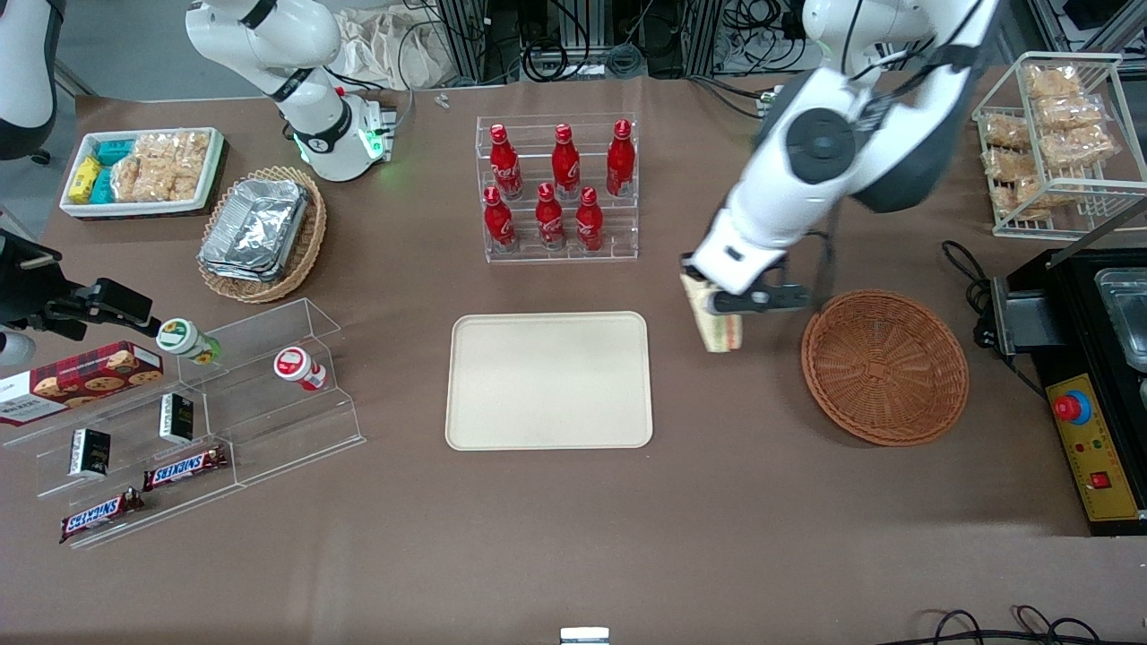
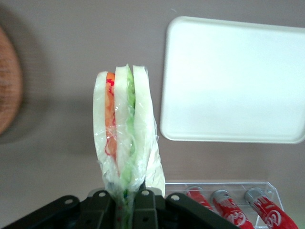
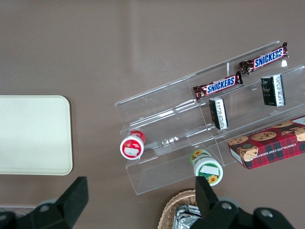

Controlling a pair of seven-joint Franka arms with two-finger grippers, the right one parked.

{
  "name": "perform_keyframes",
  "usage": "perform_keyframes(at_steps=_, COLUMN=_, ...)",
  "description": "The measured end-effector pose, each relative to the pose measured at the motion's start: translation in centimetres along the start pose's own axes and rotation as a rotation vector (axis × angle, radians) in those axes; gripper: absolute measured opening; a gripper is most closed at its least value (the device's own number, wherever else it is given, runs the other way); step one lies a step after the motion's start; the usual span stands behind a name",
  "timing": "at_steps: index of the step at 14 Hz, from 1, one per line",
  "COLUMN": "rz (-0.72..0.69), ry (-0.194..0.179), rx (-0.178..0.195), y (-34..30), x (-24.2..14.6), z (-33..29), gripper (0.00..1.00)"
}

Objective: Place sandwich from basket to tray
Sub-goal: 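Lift the sandwich and carry it toward the cream tray, then lower the sandwich onto the tray and open the left gripper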

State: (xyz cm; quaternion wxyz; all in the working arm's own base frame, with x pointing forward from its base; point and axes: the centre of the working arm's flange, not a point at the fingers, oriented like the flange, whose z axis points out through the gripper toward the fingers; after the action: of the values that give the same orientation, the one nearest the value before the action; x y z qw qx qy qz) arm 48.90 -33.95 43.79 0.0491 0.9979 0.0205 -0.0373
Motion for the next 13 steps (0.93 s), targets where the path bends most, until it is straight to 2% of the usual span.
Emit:
perform_keyframes(at_steps=3, rz=0.086, ry=0.023, rx=0.016, y=4.6, x=-0.7, z=6.3, gripper=0.16)
perform_keyframes(at_steps=7, rz=0.106, ry=0.021, rx=0.055, y=6.5, x=2.0, z=14.6, gripper=0.16)
perform_keyframes(at_steps=11, rz=0.114, ry=0.002, rx=0.064, y=7.8, x=2.8, z=18.1, gripper=0.16)
perform_keyframes(at_steps=13, rz=0.128, ry=0.019, rx=0.060, y=8.0, x=3.2, z=18.7, gripper=0.16)
